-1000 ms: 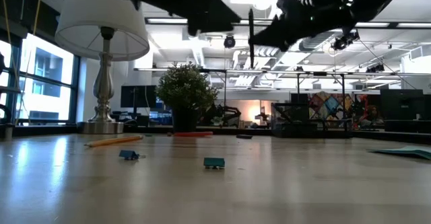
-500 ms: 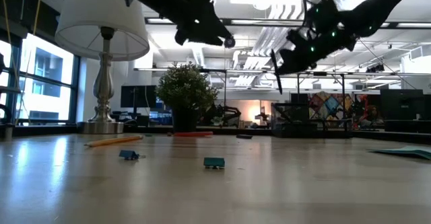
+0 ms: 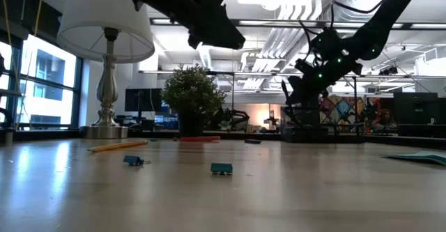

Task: Pick and place office supplies into organizer
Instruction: Put the black pen in the black desk organizer, then put the left orange pencil in the black desk organizer

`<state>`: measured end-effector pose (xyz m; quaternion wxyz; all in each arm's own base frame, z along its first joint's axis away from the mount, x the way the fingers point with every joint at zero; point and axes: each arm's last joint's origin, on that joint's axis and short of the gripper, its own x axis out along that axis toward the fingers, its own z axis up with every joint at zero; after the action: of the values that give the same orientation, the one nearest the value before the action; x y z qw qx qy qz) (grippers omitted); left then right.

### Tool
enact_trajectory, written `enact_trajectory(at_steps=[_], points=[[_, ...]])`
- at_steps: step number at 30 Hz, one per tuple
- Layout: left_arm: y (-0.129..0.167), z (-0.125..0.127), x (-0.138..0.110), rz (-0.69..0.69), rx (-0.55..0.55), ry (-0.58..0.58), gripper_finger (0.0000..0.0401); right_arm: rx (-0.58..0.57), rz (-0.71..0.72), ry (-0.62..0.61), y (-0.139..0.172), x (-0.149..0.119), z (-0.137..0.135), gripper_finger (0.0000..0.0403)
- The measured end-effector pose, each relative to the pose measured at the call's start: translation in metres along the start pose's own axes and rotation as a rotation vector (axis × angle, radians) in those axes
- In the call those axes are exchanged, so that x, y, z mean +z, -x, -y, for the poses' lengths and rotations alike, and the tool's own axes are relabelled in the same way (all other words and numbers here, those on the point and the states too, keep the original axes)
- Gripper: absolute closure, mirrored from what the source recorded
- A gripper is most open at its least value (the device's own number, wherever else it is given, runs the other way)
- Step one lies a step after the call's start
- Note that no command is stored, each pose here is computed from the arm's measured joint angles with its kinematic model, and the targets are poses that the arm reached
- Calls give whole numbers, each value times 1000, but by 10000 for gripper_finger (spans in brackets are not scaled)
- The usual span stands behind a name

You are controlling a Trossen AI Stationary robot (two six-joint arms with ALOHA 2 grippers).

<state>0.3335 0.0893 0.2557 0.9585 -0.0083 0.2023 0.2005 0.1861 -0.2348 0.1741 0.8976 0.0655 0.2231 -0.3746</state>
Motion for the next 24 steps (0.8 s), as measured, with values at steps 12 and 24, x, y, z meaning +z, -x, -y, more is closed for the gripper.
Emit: enact_trajectory(at_steps=[12, 24], points=[[0, 0, -2, -17, 1, -21, 245, 39, 34, -48, 8, 8, -1, 263], [1, -3, -13, -139, 68, -91, 245, 243, 85, -45, 25, 25, -37, 234]])
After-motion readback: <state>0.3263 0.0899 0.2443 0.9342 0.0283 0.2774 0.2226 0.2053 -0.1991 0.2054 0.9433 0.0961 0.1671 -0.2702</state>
